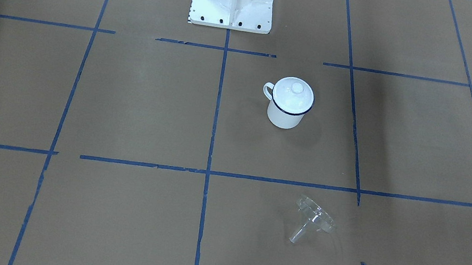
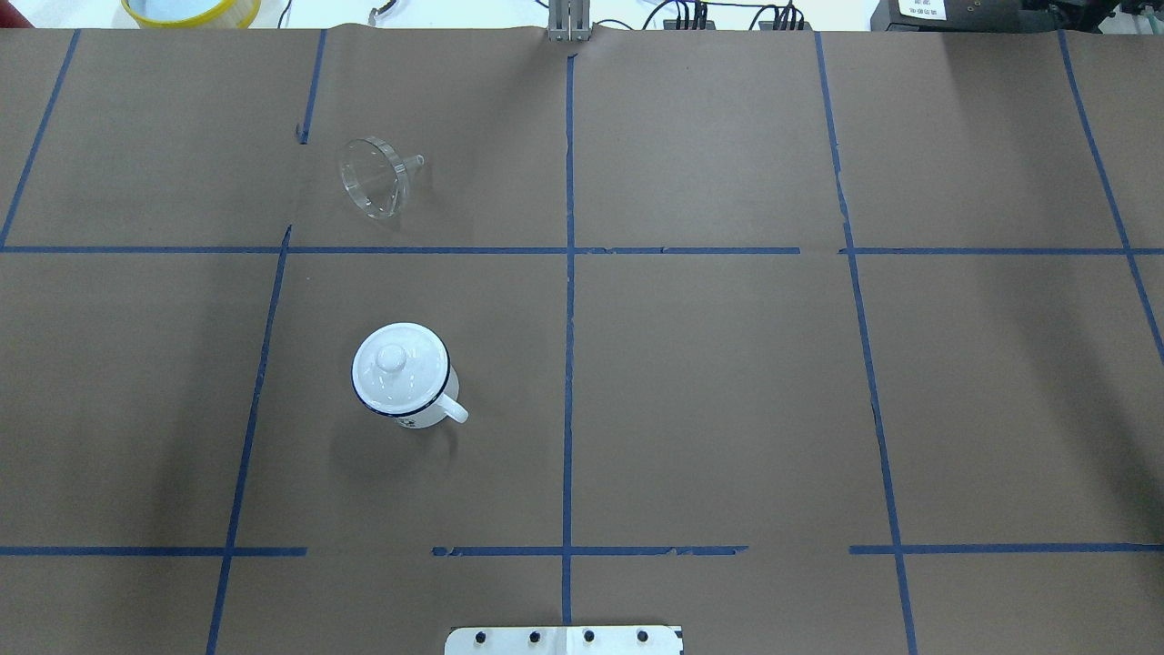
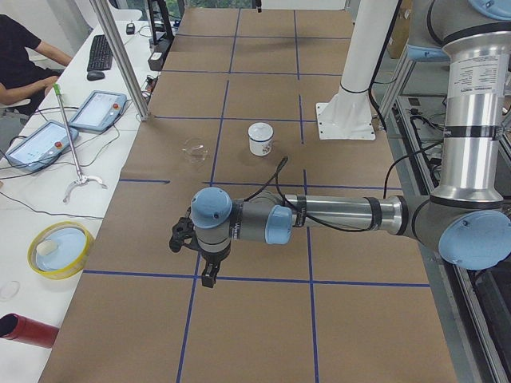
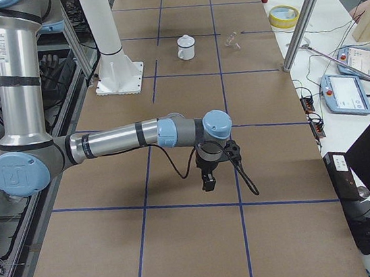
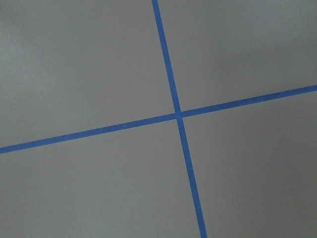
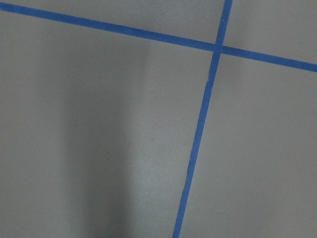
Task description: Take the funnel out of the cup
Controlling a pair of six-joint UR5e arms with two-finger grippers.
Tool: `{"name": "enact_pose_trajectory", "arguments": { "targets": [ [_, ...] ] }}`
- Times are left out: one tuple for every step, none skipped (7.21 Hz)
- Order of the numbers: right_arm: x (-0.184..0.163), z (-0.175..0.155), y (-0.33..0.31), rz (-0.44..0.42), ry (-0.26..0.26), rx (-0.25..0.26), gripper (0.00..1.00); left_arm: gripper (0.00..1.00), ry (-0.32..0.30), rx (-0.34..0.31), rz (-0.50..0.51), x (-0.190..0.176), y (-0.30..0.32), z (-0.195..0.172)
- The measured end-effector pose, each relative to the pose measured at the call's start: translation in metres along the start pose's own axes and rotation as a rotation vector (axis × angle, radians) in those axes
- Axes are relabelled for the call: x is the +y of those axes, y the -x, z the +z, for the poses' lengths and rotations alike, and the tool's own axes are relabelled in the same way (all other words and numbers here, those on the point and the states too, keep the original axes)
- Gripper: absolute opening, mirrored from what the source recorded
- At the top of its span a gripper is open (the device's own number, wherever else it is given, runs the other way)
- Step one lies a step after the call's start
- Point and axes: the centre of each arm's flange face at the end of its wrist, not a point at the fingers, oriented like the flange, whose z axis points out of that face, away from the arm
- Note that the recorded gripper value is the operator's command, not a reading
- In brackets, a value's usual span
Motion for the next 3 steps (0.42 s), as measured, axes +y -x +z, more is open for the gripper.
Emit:
{"name": "enact_pose_trajectory", "arguments": {
  "targets": [
    [0.0,0.0,0.0,0.0,0.0,0.0,1.0,1.0,0.029,0.004,-0.029,-0.0001,-0.0026,-0.0026],
    [0.0,0.0,0.0,0.0,0.0,0.0,1.0,1.0,0.047,0.004,-0.045,-0.0006,-0.0062,-0.0063],
    [0.0,0.0,0.0,-0.001,0.0,0.0,1.0,1.0,0.055,0.004,-0.051,-0.001,-0.0076,-0.0075]
  ]
}}
